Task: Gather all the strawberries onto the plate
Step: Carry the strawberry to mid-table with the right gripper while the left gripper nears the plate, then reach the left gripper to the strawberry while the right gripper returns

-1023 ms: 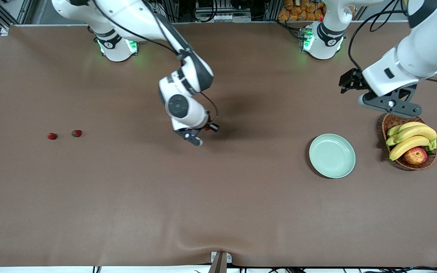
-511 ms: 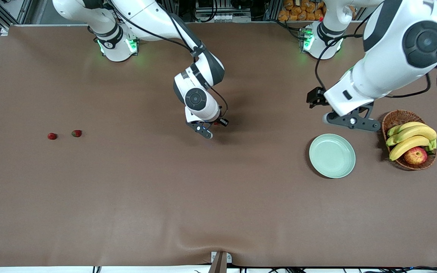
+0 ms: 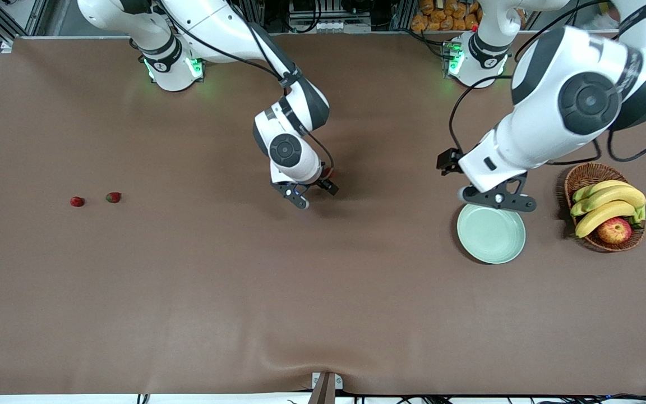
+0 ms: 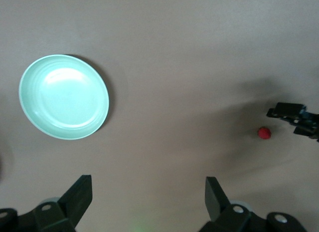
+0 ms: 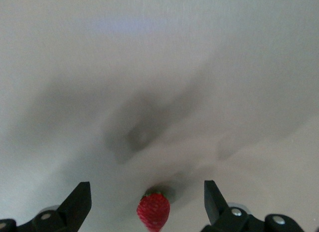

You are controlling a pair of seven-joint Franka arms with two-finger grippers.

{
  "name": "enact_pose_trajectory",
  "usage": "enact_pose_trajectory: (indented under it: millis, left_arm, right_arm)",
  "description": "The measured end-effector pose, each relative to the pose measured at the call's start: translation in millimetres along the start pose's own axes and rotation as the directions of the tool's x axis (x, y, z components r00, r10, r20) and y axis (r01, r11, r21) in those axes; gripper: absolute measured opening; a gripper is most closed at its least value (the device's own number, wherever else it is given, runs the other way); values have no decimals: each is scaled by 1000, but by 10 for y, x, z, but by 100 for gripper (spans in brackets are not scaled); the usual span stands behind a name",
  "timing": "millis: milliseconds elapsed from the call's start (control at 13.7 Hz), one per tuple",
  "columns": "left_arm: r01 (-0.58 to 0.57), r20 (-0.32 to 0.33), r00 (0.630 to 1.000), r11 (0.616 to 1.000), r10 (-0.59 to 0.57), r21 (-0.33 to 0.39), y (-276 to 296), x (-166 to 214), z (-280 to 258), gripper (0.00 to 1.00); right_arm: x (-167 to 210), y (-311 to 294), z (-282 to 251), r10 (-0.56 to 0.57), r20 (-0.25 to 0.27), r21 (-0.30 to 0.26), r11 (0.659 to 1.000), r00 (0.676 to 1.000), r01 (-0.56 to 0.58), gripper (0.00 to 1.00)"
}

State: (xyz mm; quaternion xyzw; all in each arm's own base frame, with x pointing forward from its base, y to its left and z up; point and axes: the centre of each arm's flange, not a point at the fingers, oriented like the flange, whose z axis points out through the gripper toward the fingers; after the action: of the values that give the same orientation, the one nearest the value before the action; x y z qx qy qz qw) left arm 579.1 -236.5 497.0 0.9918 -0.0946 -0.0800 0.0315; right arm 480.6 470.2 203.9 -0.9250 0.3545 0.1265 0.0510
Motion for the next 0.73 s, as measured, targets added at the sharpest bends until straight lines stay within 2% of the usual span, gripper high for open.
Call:
enact_pose_trajectory:
  millis: [219, 365, 584, 731]
  left_arm:
    - [-28, -3, 1000, 1000, 28, 3, 209, 24, 485, 100]
    - [-26, -15, 1000, 1000, 27, 5, 443, -28, 852, 100]
    - [-3, -42, 999, 1000, 3, 6, 934, -194, 1313, 100]
    - [22, -48, 999, 1000, -22, 4, 1280, -290, 1552, 100]
  right_arm:
    - [560, -15, -282, 31, -14, 48, 998, 999, -30, 100]
    - [1196, 85, -650, 33, -8, 73, 997, 999, -33, 100]
    - [2138, 468, -1226, -27, 18, 68, 997, 999, 26, 100]
    - [2555, 728, -1536, -78, 12, 28, 997, 997, 78, 100]
